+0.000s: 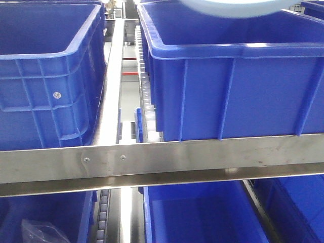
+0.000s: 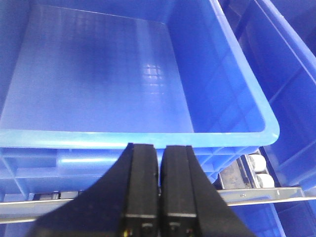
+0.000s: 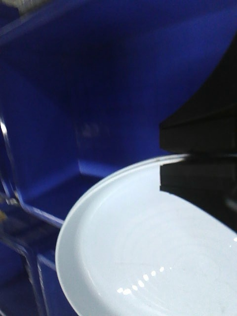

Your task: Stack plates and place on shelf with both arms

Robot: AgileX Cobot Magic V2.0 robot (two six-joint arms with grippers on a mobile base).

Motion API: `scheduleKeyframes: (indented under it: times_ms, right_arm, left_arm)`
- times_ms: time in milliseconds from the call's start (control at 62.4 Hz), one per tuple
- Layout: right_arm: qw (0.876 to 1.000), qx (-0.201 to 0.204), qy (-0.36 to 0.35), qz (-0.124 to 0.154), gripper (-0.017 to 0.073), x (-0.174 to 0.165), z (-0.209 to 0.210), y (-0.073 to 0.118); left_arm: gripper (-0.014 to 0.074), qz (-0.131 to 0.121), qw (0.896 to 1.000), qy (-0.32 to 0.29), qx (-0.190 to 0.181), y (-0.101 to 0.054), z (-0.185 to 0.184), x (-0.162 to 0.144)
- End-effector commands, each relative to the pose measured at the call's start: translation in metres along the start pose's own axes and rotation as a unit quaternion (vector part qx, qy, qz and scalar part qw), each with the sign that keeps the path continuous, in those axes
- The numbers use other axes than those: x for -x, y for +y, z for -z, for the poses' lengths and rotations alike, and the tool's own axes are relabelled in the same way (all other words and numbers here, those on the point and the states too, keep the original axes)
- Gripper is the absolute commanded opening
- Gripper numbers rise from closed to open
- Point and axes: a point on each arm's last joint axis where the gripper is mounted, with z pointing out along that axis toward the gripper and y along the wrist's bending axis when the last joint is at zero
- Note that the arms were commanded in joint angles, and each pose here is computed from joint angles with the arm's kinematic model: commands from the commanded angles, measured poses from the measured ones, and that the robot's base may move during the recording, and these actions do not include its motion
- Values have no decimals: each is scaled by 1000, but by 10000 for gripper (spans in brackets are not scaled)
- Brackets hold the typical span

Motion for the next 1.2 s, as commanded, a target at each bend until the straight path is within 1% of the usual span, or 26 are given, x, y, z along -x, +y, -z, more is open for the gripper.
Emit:
scheduleKeyframes:
  times_ms: [0, 256, 385, 433, 465, 497, 513, 529, 545, 577, 641, 657, 849, 962, 1058, 1122, 1154, 1170, 1186]
  right_arm:
    - [997, -12, -79, -2, 48, 37, -8, -5]
    - [996, -46, -73, -8, 48, 61, -76, -25]
    - [997, -56, -50, -10, 50, 59, -117, -34]
    - [997, -58, -40, -11, 78, 58, -129, -36]
    - [998, -59, -28, -11, 134, 56, -135, -37]
    - [998, -59, -18, -12, 218, 57, -141, -37]
    - [998, -60, -11, -12, 281, 57, -143, -37]
    - [998, -60, -7, -13, 325, 57, -144, -37]
    - [998, -61, -2, -13, 395, 56, -146, -37]
    - [998, -61, 1, -13, 482, 57, -148, -37]
    - [998, -61, 1, -13, 631, 57, -150, -38]
    - [998, -61, 1, -13, 634, 57, -150, -38]
    - [998, -61, 25, -14, 542, 60, -138, -34]
    - [998, -57, 22, -13, 450, 69, -117, -28]
    - [999, -53, 1, -11, 298, 73, -92, -23]
    - [998, -48, -27, -10, 145, 75, -66, -19]
    - [998, -48, -36, -9, 57, 72, -54, -19]
    - [998, -46, -48, -9, 35, 71, -47, -18]
    - [997, -44, -55, -8, 48, 73, -41, -17]
  left_arm:
    - [101, 7, 998, -54, -10, -4, 4, 16]
    - [101, 7, 998, -54, -10, -4, 4, 16]
    - [101, 7, 998, -54, -10, -4, 4, 16]
    - [101, 7, 998, -54, -10, -4, 4, 16]
    - [101, 7, 998, -54, -10, -4, 4, 16]
    - [101, 7, 998, -54, -10, -4, 4, 16]
    - [101, 7, 998, -54, -10, -4, 4, 16]
    - [101, 7, 998, -54, -10, -4, 4, 16]
    - [101, 7, 998, -54, -10, -4, 4, 16]
    - [101, 7, 998, -54, -10, -4, 4, 16]
    - [101, 7, 998, -54, -10, -4, 4, 16]
    - [101, 7, 998, -54, -10, -4, 4, 16]
    - [101, 7, 998, -54, -10, -4, 4, 16]
    - [101, 7, 998, -54, -10, -4, 4, 16]
    - [101, 7, 998, -54, -10, -4, 4, 16]
    - [101, 7, 998, -54, -10, -4, 4, 16]
    - [101, 7, 998, -54, -10, -4, 4, 16]
    - [101, 7, 998, -54, -10, -4, 4, 16]
    - [101, 7, 998, -54, -10, -4, 4, 16]
